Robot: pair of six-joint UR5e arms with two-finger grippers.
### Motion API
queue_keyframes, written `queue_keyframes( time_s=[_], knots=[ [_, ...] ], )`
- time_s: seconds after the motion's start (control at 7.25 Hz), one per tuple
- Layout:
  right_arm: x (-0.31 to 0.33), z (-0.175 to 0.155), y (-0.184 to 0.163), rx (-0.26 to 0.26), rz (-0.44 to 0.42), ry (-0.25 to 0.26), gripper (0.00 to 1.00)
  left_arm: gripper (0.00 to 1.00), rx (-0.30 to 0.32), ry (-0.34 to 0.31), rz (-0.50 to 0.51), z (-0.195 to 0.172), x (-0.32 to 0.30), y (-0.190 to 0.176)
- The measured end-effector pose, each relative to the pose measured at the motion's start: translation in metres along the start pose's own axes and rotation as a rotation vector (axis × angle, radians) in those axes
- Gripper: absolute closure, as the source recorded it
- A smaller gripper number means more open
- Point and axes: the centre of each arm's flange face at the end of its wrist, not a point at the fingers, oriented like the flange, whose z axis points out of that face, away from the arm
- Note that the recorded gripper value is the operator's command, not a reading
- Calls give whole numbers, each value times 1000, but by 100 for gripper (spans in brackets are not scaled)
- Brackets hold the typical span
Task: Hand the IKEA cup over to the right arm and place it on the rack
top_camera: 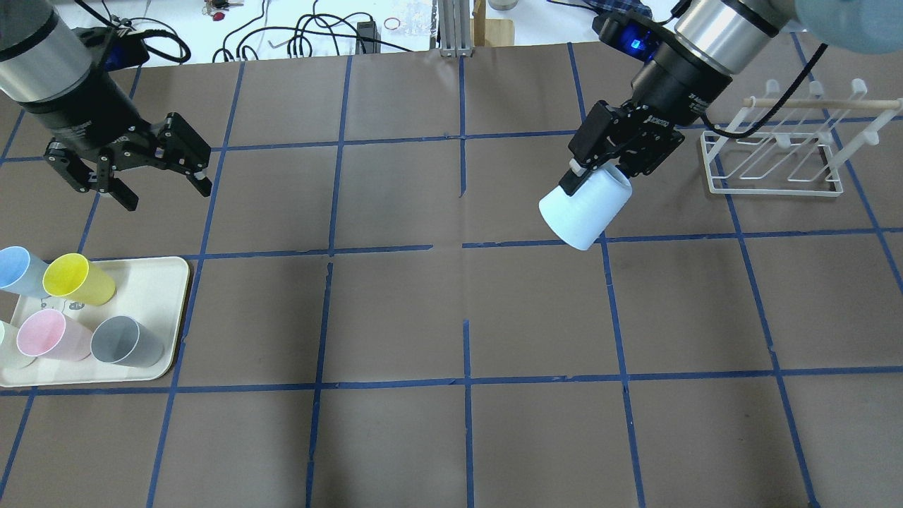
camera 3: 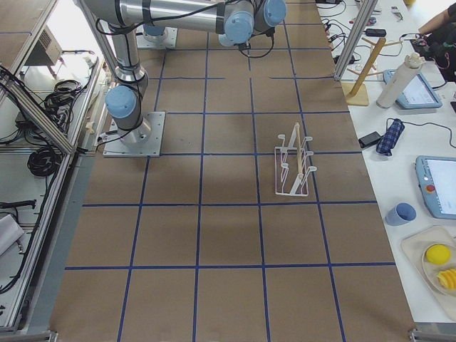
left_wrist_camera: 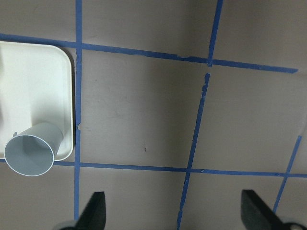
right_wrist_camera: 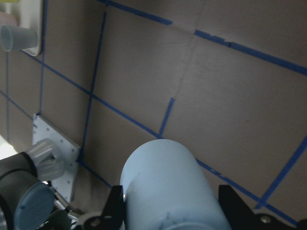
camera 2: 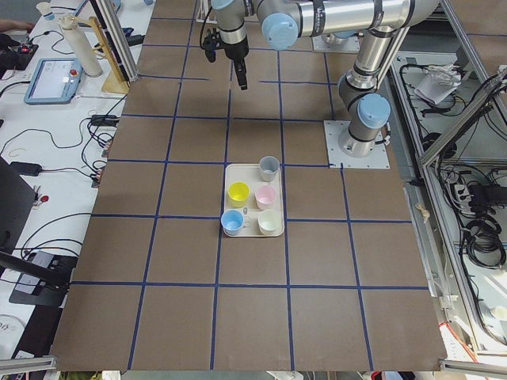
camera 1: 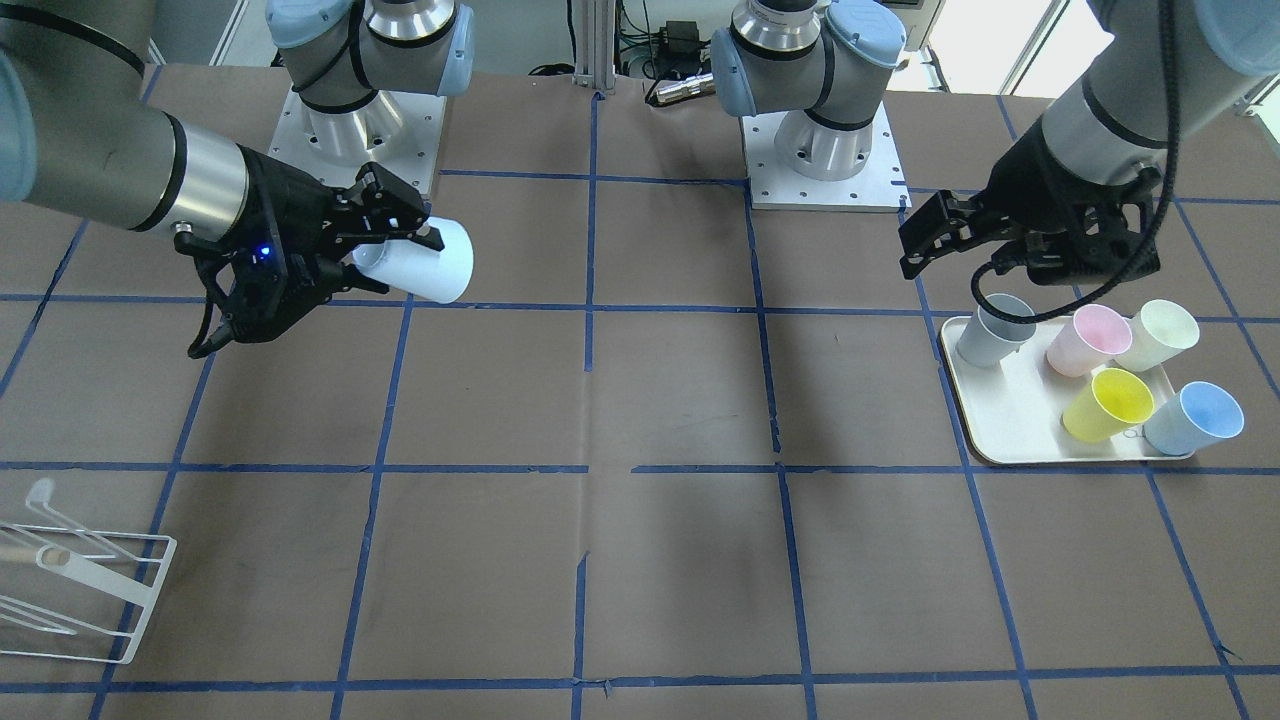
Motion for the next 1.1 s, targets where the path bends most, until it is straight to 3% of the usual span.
queue_keyframes(
  time_s=[0.41,0.69,0.83,1.1],
  knots=[
    [31,-24,-9,47,1,374,56,0,45,-33,83,15,50,39],
    [57,-45,-11,75,51,587,58,0,66,-51,90,24,55,55],
    [73,-55,-14,105,77,660,60,0,76,-76,91,24,54,60],
    [112,-67,-19,157,123,731,64,0,87,-97,96,21,54,65]
  ],
)
